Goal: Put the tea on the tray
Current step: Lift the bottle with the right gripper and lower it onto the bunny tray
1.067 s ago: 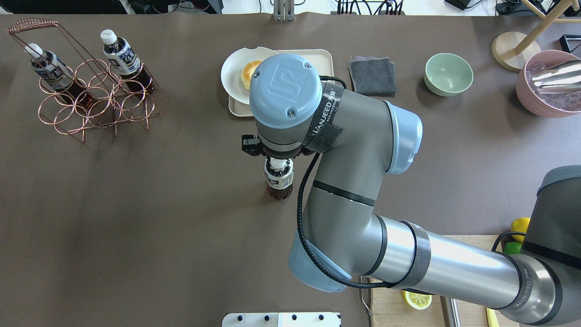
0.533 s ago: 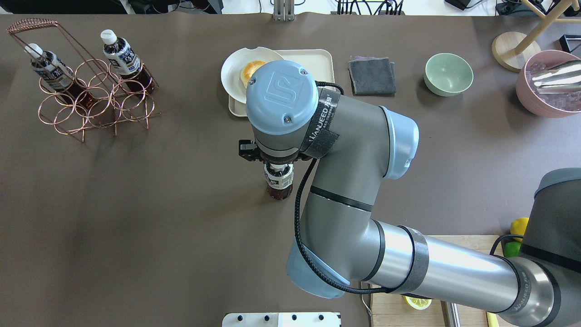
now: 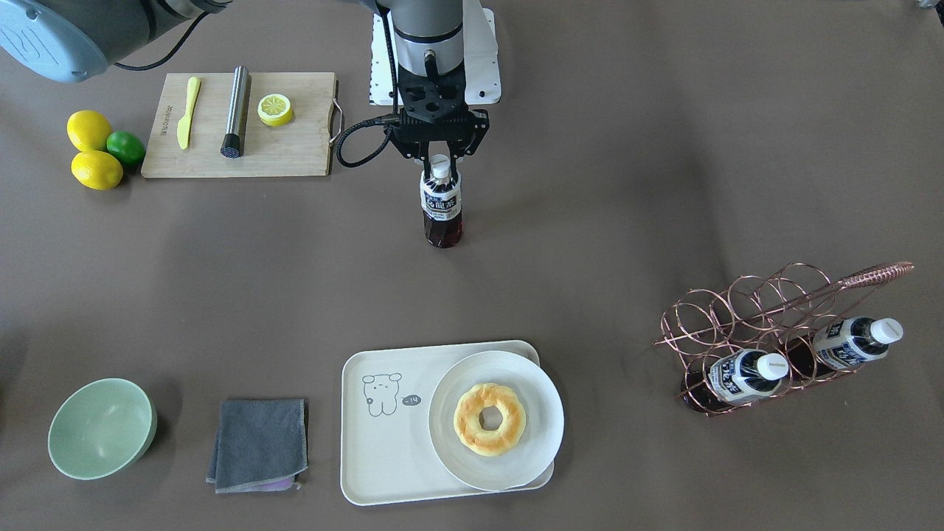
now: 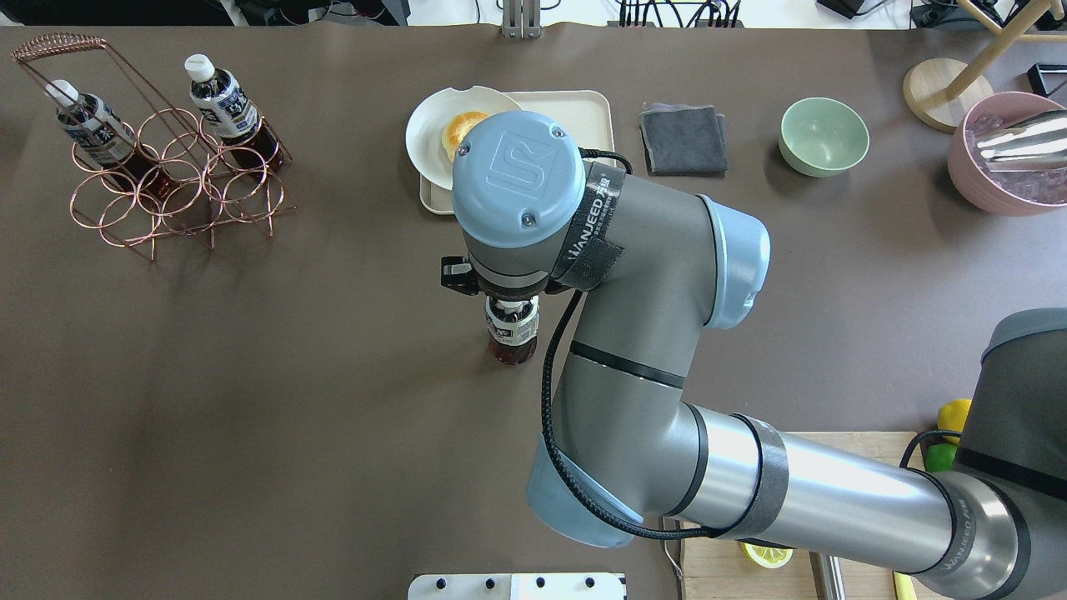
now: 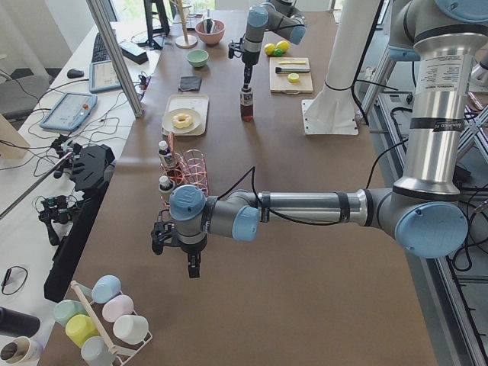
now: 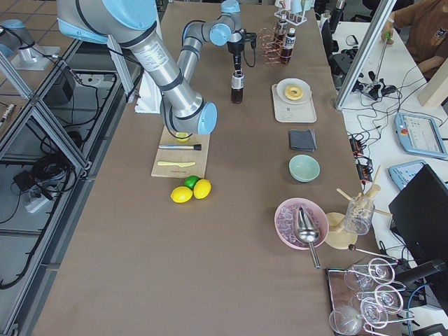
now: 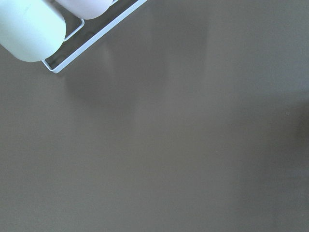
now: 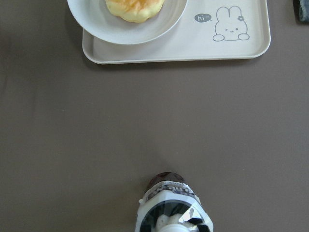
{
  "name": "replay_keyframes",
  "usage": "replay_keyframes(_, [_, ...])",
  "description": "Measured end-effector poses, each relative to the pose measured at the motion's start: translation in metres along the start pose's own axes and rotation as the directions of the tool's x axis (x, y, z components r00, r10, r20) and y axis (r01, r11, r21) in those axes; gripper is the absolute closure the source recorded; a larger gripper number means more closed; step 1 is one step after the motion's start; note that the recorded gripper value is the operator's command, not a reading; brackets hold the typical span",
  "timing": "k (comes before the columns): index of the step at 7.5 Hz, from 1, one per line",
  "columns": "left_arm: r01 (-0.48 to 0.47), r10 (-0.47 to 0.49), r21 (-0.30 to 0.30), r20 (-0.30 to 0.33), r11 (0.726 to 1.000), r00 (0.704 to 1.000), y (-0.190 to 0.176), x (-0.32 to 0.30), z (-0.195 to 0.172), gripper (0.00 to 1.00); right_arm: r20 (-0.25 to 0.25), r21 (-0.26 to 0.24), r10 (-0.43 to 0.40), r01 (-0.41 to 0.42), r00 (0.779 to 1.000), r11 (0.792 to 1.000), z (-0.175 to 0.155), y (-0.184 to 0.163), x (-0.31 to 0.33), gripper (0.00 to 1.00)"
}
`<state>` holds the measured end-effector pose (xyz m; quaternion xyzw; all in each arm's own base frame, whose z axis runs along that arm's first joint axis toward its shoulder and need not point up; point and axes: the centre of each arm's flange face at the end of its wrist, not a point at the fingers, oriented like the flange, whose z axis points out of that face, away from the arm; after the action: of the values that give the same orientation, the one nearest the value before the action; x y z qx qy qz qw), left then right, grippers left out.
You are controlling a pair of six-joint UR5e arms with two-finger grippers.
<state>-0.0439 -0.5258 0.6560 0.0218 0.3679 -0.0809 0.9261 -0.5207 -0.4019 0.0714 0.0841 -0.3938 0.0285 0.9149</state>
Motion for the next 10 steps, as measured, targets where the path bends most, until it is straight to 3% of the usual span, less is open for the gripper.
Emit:
replay_keyframes(3, [0.003,-0.003,-0.003,0.001,1.0,1.0,0.002,-0.002,0.001,0.02,0.032,0.036,0.011,-0.012,0.999,0.999,-0.029,-0.021,-0.001,1.0])
replay_keyframes(5, [0.003,-0.003,-0.002,0.001,1.0,1.0,0.002,-0.002,0.001,0.02,0.032,0.057,0.047,-0.049,0.998,0.997,-0.049,-0.054,0.013,1.0])
replay_keyframes(7, [0.004,-0.004,0.002,0.001,1.0,1.0,0.001,-0.002,-0.001,0.02,0.006,0.04,0.056,-0.056,0.998,0.998,-0.072,-0.113,0.056,1.0])
replay_keyframes(10, [0.006,-0.006,0.006,-0.001,1.0,1.0,-0.001,-0.002,-0.003,0.02,-0.076,0.009,0.027,-0.026,0.997,1.0,-0.062,-0.209,0.099,1.0])
